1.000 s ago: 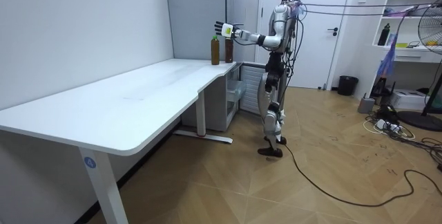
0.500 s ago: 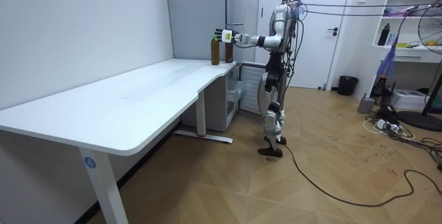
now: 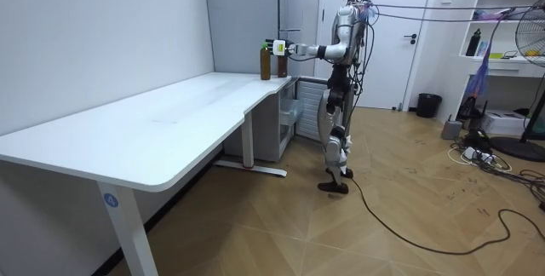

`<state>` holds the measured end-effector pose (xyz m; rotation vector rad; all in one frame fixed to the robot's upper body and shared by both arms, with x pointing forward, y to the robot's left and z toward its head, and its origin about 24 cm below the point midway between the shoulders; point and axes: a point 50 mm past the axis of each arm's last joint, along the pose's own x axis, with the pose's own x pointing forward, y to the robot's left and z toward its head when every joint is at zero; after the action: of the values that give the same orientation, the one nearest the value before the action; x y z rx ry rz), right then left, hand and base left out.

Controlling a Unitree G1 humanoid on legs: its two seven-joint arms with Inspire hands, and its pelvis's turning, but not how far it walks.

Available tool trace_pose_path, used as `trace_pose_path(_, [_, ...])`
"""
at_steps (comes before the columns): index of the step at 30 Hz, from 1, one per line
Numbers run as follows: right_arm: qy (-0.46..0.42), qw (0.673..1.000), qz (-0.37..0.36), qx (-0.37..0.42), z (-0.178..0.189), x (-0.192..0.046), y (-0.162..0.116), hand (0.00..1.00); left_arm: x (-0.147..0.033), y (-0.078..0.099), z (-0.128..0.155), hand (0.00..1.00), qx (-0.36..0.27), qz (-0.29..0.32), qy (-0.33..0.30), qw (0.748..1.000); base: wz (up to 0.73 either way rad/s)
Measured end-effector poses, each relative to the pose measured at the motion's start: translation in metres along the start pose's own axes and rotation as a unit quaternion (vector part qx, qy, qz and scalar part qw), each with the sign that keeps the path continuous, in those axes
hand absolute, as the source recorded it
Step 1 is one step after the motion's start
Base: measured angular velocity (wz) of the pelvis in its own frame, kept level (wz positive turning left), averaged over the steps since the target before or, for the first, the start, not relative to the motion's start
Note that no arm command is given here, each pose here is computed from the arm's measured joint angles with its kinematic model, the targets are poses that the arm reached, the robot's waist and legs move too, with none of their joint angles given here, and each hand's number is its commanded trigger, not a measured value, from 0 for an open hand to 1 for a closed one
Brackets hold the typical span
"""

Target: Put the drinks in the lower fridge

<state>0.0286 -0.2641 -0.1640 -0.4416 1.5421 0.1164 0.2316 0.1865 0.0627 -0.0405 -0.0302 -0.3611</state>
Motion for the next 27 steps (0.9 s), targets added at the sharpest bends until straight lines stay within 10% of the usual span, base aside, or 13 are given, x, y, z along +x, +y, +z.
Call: trace_pose_path(27, [-0.004,1.0,-0.01,-0.002,0.007,0.0,-0.004,0.0,0.012,-0.01,0.002,0.0,-0.01,-0.063,0.001,0.998,0.0])
